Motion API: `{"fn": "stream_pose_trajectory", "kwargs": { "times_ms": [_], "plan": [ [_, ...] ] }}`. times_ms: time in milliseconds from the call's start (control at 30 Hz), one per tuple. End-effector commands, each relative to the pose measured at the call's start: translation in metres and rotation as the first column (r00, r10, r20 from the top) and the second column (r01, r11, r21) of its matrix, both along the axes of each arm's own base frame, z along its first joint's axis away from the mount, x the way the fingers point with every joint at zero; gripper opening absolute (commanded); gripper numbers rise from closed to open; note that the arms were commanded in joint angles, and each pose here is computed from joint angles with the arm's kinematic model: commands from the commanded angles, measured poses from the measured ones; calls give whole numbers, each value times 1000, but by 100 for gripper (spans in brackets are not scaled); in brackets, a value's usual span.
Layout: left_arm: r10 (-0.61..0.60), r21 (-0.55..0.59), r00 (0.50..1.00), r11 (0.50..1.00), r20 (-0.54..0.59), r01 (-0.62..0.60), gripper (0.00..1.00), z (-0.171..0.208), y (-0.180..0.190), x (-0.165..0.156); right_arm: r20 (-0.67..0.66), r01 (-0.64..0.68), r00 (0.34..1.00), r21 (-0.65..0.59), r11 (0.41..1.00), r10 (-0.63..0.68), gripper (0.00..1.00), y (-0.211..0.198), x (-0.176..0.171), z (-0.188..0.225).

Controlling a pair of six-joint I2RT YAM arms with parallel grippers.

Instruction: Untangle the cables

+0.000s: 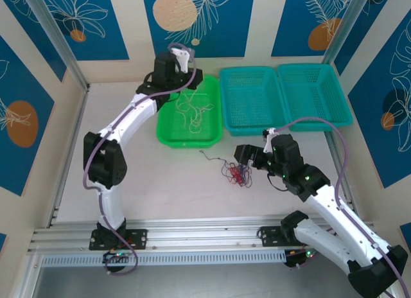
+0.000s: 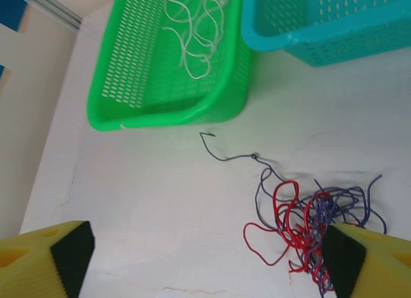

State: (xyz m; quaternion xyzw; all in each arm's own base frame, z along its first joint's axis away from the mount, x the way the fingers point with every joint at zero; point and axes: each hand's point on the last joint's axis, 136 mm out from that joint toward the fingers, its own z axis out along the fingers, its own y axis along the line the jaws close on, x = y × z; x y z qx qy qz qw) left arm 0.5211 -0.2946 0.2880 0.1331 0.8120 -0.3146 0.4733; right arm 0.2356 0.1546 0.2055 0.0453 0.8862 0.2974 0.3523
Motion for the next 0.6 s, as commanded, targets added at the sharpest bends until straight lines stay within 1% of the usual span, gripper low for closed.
{"fn": "stream_pose_trajectory", "kwargs": {
  "times_ms": [0,67,100,133,200,300,367,433,567],
  "plan": [
    [112,44,990,993,-87,-109,44,-38,24,14,-66,-5,998,-14,1000,4,100,0,-3,-8],
    [121,40,988,992,-93,-118,57,-40,30,13,-95,10,995,-32,999,-13,100,-3,-2,-13],
    [123,29,989,992,-77,-121,64,-35,33,11,-108,23,994,-42,999,-28,100,-5,-1,-15],
    [123,19,991,992,-50,-122,68,-25,35,8,-121,39,992,-51,998,-45,100,-8,0,-18],
    [112,4,994,994,-4,-112,74,-4,38,-2,-150,65,986,-55,996,-73,100,-13,2,-24],
    [53,-43,997,998,56,-50,75,33,36,-29,-195,82,977,-40,996,-88,100,-15,5,-35],
    [-9,-97,995,995,99,19,75,57,29,-55,-219,85,972,-29,996,-89,100,-15,7,-43],
    [-86,-127,986,986,140,104,74,75,18,-93,-249,92,964,-29,995,-97,100,-15,9,-54],
    [-202,-99,961,970,189,223,74,75,-7,-166,-308,86,947,-36,996,-92,100,-12,14,-75]
  ]
}}
